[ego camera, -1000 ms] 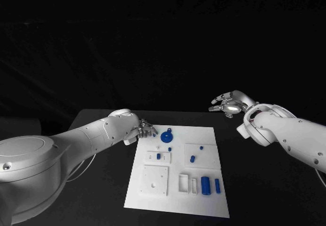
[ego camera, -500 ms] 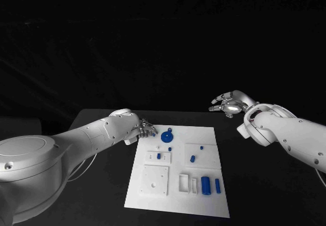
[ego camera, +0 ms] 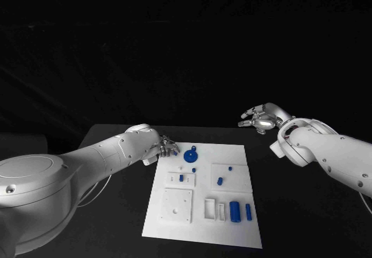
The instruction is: Assemble the parts on the task board
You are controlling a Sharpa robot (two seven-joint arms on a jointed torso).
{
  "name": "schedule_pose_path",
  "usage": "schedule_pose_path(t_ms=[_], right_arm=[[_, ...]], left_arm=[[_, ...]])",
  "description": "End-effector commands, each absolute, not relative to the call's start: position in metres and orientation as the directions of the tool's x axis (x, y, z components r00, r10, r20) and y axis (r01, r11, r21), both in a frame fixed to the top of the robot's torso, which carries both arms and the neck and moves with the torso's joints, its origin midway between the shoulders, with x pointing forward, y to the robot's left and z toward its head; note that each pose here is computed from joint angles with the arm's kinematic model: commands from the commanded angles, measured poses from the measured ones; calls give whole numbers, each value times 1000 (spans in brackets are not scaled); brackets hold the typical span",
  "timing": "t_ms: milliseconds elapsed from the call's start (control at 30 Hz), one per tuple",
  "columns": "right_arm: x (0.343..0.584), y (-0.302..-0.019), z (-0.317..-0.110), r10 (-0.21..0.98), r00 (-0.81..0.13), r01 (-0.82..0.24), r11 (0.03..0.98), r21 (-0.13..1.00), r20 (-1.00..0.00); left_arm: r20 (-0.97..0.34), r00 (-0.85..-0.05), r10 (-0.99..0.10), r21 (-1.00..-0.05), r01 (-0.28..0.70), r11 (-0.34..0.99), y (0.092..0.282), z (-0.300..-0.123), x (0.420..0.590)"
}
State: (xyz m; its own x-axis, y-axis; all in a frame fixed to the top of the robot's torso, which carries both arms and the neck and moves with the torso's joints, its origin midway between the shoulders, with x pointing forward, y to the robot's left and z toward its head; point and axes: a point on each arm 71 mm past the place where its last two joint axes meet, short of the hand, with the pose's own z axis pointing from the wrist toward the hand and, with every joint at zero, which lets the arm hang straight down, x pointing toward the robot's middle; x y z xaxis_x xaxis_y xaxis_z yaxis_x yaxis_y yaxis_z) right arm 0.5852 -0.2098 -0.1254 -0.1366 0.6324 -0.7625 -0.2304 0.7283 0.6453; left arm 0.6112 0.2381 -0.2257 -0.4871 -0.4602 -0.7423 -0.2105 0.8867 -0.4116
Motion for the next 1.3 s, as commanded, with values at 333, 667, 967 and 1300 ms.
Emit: schedule_pose_path(t_ms=[333, 667, 967, 1300], right_arm=[[585, -208, -126, 628, -148, -236, 727, 644, -764], [586, -208, -126, 627, -151, -236, 728, 644, -764], [586, -208, -126, 627, -152, -235, 728, 644, -764], [585, -215, -126, 627, -146, -230, 731, 642, -766]], left_arm=[[-722, -500, -479, -442, -201, 874, 236, -226, 611], [-719, -493, -490, -455, -200, 868, 236, -225, 612], [-728, -462, -506, -473, -196, 859, 240, -223, 611], [-739, -394, -546, -532, -157, 832, 243, -218, 596]])
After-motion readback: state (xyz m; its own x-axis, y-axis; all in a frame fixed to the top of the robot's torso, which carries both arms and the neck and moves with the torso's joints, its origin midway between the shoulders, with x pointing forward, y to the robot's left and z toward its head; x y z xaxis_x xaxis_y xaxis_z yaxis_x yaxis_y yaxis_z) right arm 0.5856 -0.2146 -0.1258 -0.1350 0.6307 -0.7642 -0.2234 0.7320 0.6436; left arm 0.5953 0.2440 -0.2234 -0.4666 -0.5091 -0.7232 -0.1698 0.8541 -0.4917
